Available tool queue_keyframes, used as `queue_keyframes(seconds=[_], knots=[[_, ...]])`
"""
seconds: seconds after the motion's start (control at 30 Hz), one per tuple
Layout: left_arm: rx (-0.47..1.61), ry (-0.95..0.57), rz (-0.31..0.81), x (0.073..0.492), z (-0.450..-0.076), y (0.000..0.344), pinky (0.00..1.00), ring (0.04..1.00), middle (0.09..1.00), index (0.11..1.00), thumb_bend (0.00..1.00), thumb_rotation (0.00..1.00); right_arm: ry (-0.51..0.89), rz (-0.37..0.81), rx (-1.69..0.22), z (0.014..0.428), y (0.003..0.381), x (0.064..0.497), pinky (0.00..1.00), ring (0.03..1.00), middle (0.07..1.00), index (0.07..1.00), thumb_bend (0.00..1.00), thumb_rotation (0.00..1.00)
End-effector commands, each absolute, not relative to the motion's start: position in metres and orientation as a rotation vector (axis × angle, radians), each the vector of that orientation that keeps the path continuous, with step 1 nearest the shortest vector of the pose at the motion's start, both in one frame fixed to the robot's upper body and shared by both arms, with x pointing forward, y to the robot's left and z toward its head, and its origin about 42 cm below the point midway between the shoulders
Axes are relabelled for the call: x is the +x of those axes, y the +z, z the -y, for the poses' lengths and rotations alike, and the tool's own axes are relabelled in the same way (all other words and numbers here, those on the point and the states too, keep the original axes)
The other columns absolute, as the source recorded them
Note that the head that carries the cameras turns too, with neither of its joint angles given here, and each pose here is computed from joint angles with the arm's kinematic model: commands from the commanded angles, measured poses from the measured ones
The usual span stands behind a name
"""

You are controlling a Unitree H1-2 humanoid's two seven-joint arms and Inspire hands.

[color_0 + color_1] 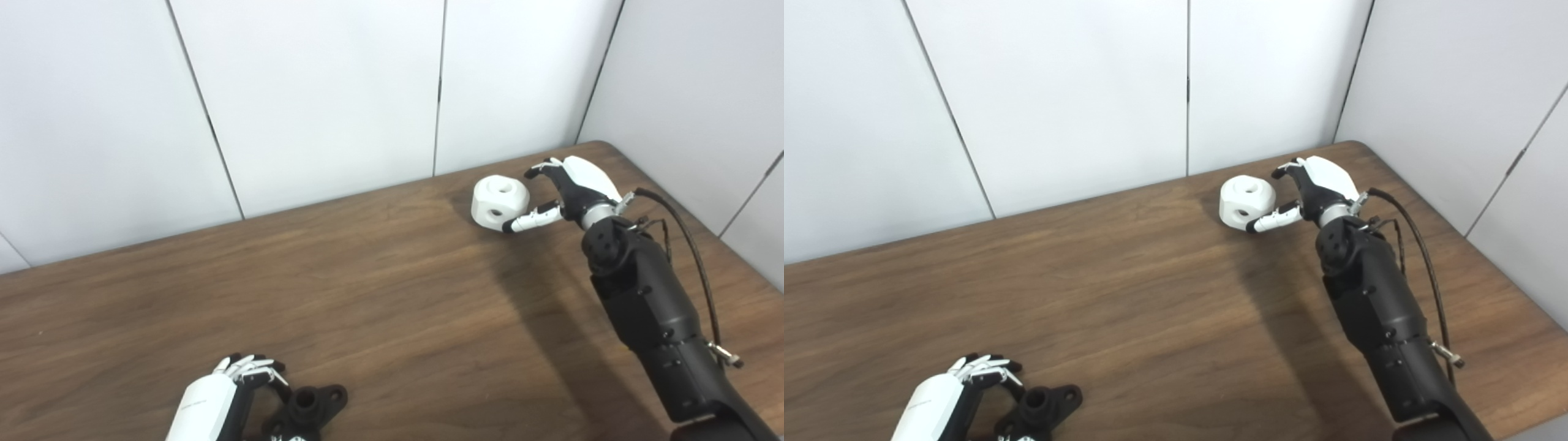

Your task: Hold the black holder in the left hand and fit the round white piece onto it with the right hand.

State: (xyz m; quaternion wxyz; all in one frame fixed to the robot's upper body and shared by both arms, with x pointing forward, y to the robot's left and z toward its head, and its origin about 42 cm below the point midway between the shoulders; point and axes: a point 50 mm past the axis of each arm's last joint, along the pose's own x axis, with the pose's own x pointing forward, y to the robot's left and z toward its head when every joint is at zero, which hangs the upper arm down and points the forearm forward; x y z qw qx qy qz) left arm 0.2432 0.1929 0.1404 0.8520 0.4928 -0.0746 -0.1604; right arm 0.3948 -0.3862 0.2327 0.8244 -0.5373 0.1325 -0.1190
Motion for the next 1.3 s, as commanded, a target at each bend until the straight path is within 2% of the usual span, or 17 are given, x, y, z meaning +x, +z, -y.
queue_keyframes(seconds=[0.0, 0.67, 1.27], knots=[[1.059, -0.357, 0.107, 0.239, -0.197, 0.134, 0.94, 0.838, 0.748, 0.485, 0.52, 0.04, -0.298, -0.201, -1.169, 0.390, 0.263, 0.405, 1.00, 1.000, 0.954, 0.796, 0.99, 0.38], [1.056, -0.364, 0.095, 0.236, -0.195, 0.129, 0.93, 0.842, 0.747, 0.485, 0.52, 0.04, -0.322, -0.212, -1.158, 0.397, 0.257, 0.418, 1.00, 1.000, 0.975, 0.794, 0.97, 0.42], [1.058, -0.374, 0.093, 0.235, -0.194, 0.128, 0.94, 0.843, 0.748, 0.485, 0.52, 0.04, -0.339, -0.170, -1.141, 0.389, 0.257, 0.430, 1.00, 1.000, 0.959, 0.763, 0.94, 0.38]])
